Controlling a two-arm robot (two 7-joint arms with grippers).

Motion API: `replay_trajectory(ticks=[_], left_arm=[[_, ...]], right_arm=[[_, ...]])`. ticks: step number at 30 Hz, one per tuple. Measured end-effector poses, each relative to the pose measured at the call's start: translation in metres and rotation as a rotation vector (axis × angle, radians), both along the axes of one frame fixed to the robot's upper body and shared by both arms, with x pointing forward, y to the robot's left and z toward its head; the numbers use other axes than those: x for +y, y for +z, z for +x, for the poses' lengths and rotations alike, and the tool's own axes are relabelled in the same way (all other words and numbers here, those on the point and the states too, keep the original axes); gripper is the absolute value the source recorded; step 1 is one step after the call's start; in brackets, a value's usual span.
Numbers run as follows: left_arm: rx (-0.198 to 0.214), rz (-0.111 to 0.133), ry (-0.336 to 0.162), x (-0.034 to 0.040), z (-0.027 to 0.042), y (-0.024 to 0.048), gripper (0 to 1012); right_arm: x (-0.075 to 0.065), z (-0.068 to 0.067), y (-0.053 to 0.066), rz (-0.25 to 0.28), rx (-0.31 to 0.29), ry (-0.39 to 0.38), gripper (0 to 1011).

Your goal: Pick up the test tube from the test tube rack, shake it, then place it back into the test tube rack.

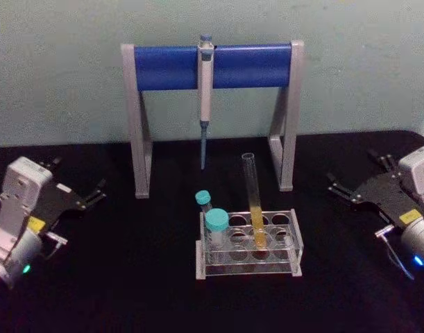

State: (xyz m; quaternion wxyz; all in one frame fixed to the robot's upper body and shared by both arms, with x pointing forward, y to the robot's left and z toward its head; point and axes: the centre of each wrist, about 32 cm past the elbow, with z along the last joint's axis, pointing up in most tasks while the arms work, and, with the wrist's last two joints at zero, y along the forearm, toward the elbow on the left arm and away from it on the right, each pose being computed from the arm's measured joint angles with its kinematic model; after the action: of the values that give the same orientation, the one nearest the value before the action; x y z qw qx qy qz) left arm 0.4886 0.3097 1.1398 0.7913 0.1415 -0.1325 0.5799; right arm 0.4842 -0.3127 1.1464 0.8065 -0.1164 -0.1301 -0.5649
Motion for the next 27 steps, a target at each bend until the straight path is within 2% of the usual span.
replay_trajectory(ticks=[13, 27], left_arm=[[0.0, 0.0, 0.0, 0.0, 0.0, 0.0, 1001], [0.0, 0.0, 0.0, 0.0, 0.0, 0.0, 1001]], right_arm=[[0.005, 0.0, 0.016, 0.089, -0.006, 0.21, 1000], [0.025, 0.022, 0.023, 0.165, 0.047, 0.45, 1000]])
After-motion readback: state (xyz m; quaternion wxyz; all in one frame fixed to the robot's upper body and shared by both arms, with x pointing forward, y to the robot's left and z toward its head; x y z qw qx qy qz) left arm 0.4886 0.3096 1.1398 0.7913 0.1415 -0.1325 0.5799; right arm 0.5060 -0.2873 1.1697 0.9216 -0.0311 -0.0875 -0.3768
